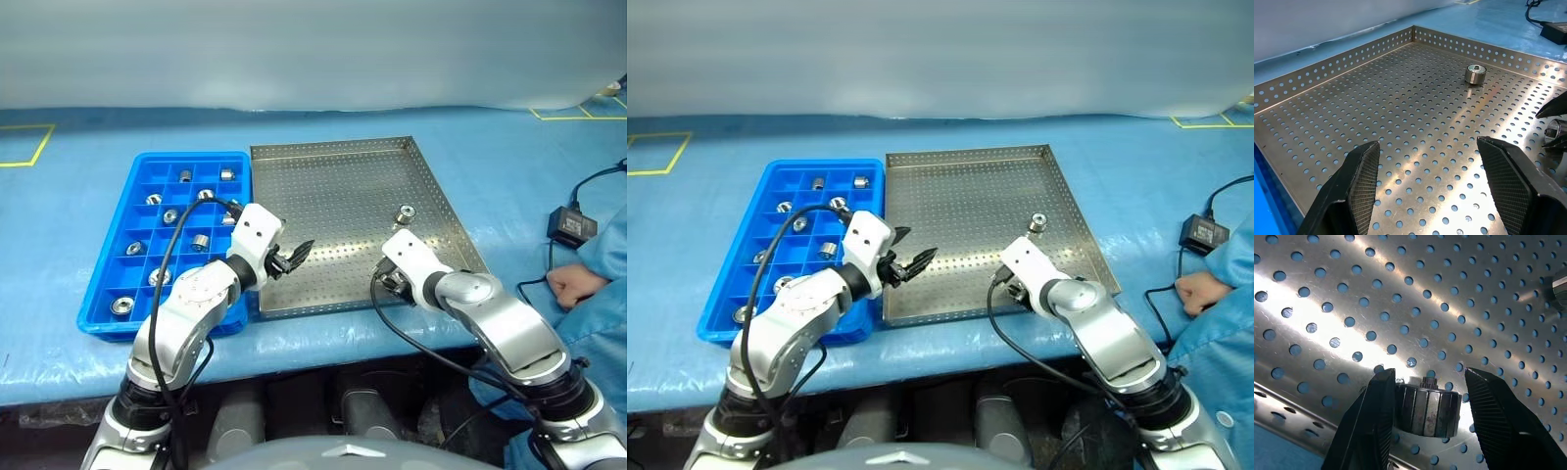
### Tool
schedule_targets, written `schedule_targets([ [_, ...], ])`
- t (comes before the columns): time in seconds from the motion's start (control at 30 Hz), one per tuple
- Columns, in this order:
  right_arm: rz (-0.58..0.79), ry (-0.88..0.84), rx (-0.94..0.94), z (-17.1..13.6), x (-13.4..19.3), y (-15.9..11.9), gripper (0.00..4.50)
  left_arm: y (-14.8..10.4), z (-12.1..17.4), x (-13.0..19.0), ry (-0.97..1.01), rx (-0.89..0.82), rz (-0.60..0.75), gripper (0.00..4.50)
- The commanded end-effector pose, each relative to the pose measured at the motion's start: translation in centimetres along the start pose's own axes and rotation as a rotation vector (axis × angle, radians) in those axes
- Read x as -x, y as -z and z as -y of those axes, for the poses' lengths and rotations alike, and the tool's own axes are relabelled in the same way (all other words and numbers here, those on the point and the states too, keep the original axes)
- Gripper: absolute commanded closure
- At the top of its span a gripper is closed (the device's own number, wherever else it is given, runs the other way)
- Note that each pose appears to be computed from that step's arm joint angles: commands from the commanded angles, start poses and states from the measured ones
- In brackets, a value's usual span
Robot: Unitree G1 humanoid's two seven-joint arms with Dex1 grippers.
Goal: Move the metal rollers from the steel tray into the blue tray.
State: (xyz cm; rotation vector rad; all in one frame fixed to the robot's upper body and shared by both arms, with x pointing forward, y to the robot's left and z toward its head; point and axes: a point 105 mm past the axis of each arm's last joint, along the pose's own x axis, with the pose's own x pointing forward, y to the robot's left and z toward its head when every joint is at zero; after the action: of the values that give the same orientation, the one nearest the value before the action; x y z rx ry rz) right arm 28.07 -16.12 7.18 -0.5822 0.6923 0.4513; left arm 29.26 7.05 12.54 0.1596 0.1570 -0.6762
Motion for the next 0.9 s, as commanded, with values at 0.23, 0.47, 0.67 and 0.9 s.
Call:
schedule_targets([
  [0.23,-0.037,-0.026,-0.01,-0.5,-0.3,0.8,2.92,-1.4,0.1,0.4,-0.004,-0.021,0.053,1.03],
  [0.47,-0.02,-0.013,-0.006,-0.3,-0.4,0.4,2.93,-1.3,0.0,0.5,-0.008,-0.022,0.049,1.03],
  [0.67,0.178,-0.06,-0.056,-1.4,0.4,-3.8,2.93,-1.4,-0.5,0.9,-0.02,-0.027,0.049,1.03],
  [0.9,0.565,-0.193,-0.151,-3.2,2.0,-11.1,2.93,-1.4,-1.7,3.1,-0.086,-0.026,0.021,1.03],
])
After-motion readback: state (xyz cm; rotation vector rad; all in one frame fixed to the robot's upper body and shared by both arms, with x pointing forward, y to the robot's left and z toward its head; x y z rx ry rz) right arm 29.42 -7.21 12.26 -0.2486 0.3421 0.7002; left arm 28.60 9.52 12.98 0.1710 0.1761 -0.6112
